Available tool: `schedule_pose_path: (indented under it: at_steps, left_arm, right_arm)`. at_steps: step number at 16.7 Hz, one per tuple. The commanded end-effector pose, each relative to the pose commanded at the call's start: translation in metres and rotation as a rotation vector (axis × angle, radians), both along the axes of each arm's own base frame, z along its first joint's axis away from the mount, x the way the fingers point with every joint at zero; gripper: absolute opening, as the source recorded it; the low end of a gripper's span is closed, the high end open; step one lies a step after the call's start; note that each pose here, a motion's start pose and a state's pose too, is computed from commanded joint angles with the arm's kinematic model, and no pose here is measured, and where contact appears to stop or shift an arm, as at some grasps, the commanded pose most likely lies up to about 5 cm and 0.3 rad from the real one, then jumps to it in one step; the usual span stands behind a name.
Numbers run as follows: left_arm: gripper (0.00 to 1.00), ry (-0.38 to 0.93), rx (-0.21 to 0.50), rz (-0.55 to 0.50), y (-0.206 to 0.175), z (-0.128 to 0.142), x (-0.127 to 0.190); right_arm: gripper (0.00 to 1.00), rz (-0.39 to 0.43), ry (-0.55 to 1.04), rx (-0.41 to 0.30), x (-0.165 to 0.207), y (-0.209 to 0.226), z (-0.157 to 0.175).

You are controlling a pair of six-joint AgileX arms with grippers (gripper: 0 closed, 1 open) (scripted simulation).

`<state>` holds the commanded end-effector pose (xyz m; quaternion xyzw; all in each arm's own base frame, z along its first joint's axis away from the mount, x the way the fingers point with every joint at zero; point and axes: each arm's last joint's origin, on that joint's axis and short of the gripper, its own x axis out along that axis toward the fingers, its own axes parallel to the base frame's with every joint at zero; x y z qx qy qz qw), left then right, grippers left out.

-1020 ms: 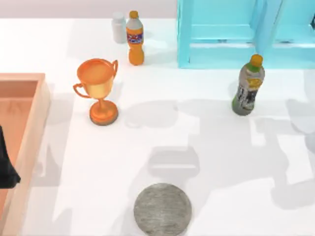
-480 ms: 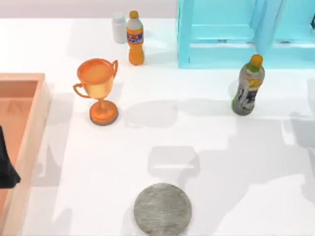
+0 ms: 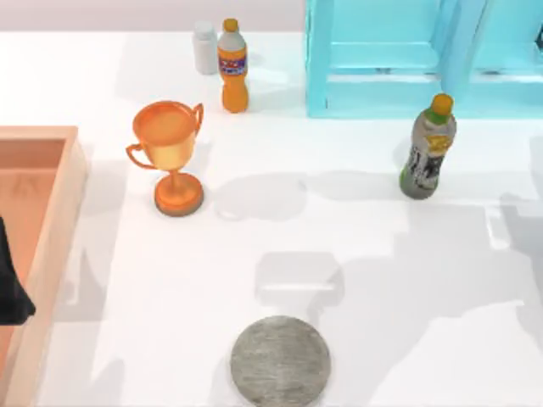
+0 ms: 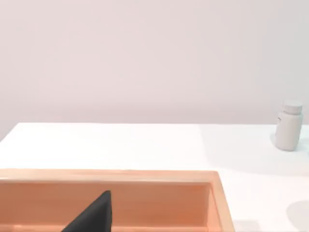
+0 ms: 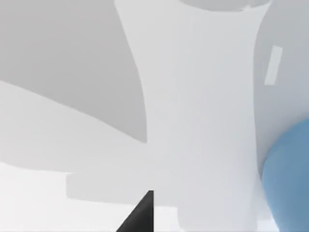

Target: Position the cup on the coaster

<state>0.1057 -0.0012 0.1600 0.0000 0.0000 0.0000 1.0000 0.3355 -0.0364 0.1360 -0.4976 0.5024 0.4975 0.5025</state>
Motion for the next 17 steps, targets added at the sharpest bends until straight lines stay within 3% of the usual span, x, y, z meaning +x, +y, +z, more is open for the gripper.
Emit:
schedule_pose_path:
  at_steps: [7,17]
  left_arm:
    - [1.0,0.0,0.0,0.0,0.0,0.0,0.0]
    - [1.0,0.0,0.0,0.0,0.0,0.0,0.0]
  right_arm:
    - [0.02,0.0,0.0,0.0,0.0,0.0,0.0]
    - [0.0,0.0,-0.002,0.0,0.0002,0.0001,0.0006]
